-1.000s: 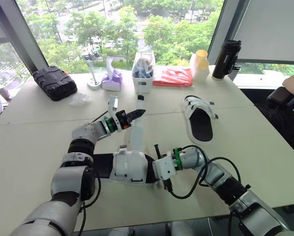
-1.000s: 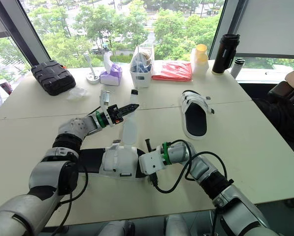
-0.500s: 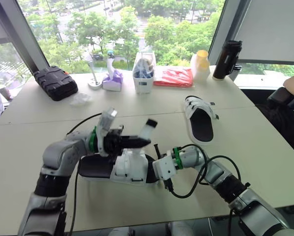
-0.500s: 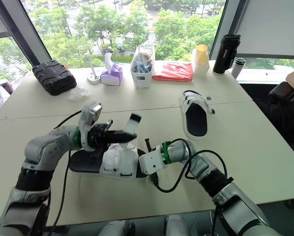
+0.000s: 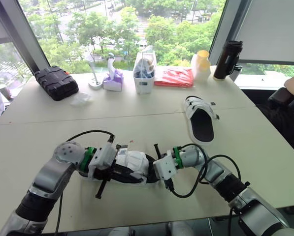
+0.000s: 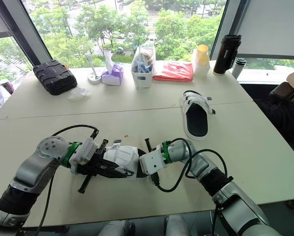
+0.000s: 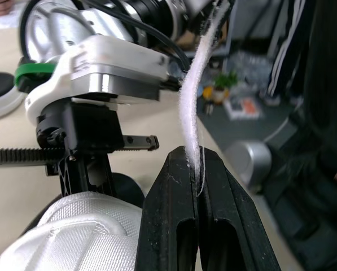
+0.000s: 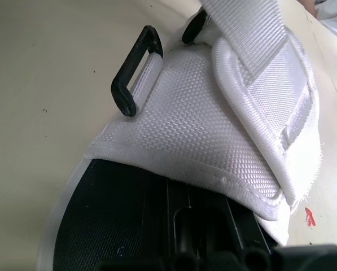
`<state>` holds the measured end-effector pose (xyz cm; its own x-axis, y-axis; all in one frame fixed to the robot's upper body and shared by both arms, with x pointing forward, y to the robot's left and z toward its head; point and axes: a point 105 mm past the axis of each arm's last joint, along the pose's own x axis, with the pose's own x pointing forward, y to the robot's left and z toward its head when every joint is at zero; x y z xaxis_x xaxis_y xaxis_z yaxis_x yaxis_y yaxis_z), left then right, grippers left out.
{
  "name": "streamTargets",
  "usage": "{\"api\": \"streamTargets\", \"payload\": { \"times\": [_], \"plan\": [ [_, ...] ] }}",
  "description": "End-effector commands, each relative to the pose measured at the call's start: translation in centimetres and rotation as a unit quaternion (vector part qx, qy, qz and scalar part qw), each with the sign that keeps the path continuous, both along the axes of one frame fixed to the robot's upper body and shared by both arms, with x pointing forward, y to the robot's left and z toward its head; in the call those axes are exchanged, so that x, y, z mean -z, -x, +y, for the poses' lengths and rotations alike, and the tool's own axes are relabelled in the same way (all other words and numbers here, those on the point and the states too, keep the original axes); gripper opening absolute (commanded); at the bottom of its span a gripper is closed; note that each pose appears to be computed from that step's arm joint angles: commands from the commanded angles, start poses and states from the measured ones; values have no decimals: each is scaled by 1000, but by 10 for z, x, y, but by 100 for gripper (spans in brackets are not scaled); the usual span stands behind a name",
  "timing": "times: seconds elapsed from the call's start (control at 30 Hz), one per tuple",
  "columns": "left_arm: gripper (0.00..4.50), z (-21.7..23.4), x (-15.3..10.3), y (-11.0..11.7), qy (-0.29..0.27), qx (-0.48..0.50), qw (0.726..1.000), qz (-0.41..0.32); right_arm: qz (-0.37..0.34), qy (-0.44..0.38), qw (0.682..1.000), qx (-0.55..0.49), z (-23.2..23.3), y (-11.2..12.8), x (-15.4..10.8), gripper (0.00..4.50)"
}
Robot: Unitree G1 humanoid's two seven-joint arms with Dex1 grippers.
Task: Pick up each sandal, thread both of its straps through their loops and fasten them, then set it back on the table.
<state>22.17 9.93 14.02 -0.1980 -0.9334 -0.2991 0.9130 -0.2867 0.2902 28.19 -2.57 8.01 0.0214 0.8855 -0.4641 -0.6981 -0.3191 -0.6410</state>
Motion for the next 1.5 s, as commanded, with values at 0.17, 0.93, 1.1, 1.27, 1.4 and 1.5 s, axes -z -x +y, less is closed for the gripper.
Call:
{"api": "streamTargets", "payload": {
  "times": [0.17, 0.93, 1.1, 1.27, 1.4, 1.5],
  "plan": [
    [139, -1, -4, 2, -1, 39, 990, -138, 40, 80, 996, 24, -20, -1, 38, 0],
    [446, 54, 28, 40, 27, -217, 959, 180, 27, 77, 996, 23, -19, -4, 39, 0],
    [446, 31, 40, 46, 43, -255, 928, 269, 33, 68, 997, 28, -20, -2, 37, 0],
    [446, 19, 64, 32, 37, -314, 891, 325, 34, 61, 997, 30, -18, 2, 35, 0],
    [446, 7, 69, 26, 58, -322, 866, 378, 34, 60, 997, 35, -20, 2, 34, 0],
    [446, 2, 74, 25, 58, -321, 853, 407, 33, 63, 997, 37, -22, 3, 34, 0]
  ]
}}
